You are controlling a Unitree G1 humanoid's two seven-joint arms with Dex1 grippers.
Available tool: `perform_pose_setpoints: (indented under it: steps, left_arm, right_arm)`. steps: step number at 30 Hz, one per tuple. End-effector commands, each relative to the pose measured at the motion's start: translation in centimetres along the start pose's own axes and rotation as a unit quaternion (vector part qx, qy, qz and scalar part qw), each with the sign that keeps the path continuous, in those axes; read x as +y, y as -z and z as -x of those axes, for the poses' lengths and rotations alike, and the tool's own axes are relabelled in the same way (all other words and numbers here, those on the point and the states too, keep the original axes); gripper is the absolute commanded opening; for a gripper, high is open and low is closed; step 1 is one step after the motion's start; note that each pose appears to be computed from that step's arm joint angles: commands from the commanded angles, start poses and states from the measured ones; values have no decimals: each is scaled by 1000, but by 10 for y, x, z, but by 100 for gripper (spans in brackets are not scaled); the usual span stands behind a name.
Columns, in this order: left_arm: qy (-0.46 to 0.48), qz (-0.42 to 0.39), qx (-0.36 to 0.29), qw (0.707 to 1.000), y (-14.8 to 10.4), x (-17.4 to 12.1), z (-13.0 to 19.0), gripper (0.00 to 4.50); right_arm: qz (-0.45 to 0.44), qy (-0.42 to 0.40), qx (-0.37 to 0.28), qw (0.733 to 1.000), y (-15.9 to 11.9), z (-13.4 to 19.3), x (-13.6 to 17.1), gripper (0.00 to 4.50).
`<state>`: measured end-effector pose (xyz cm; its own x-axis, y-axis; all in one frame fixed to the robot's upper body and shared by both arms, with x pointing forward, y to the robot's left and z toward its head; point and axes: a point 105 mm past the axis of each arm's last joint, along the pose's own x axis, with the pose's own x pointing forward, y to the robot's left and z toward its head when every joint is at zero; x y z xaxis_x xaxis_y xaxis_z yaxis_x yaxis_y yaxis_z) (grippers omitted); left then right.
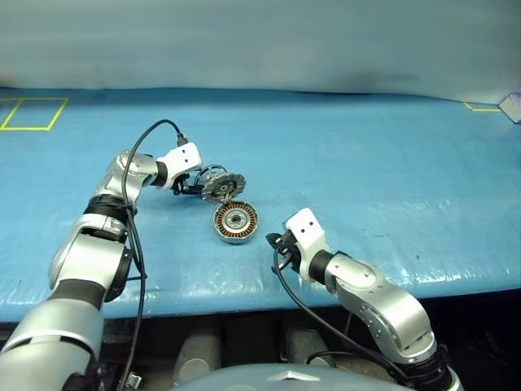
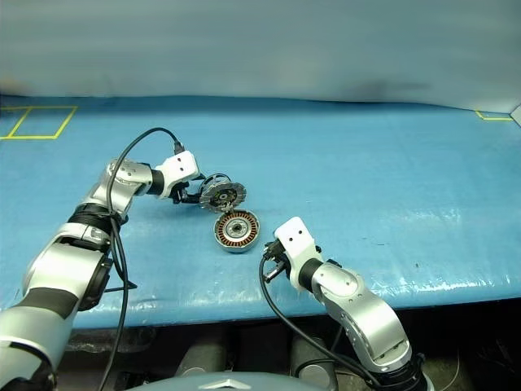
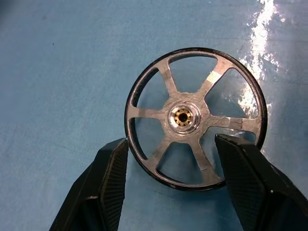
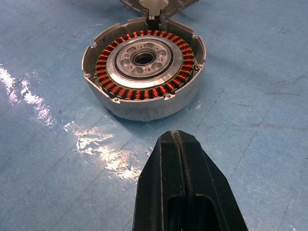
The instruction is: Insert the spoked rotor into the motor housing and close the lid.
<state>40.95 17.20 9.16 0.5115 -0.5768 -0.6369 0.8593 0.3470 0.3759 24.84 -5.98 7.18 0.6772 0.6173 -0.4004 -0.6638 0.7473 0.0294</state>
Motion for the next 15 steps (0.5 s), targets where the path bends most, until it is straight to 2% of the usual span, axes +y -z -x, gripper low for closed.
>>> perform_pose_setpoints:
  steps: [1,12,15]
  left_arm:
    - [17,-14,14,1000,2,-3,1,310]
    - [28,-15,30,999,3,-4,-2,310]
    - [37,-11,33,999,3,-5,-3,252]
  right_arm:
    - [8,4,-21,1000,-10,3,-1,0]
    - [7,10,-20,1000,-9,5,-2,0]
    - [6,12,-21,1000,-9,5,-3,0]
